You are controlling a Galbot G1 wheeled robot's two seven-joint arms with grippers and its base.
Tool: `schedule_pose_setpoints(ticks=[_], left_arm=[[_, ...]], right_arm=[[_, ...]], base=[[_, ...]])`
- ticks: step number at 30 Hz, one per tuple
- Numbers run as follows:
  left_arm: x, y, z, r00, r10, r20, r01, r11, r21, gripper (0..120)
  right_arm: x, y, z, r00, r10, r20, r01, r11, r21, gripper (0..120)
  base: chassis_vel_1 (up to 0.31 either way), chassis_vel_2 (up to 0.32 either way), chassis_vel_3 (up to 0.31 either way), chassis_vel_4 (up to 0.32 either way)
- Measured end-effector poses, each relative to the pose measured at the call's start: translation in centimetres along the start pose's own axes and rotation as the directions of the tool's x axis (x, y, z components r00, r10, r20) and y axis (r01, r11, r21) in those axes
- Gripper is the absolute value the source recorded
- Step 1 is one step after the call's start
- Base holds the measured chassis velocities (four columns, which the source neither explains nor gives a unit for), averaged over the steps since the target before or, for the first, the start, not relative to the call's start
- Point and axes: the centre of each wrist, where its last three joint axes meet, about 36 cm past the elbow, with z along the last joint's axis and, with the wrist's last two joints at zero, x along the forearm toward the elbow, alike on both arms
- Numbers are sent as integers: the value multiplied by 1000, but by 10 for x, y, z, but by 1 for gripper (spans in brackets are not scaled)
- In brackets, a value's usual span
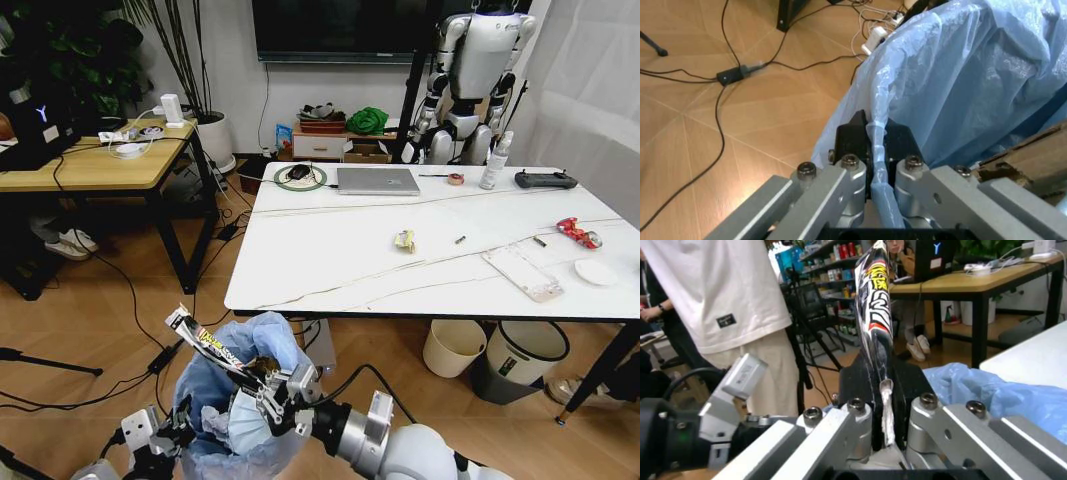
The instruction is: Pick up the trash bin and place the trash from the table into it.
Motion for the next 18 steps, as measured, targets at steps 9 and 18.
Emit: schedule_pose_setpoints(ticks=[9,18], left_arm=[[0,-2,2,1000,2,1,-2,1000,-1,0],[0,-2,1,1000,1,8,-1,1000,-2,0]], right_arm=[[-1,-4,5,1000,14,-5,-14,1000,12,3],[9,4,9,1000,-2,-21,2,1000,20,30]], base=[[0,0,0,0],[0,0,0,0]])
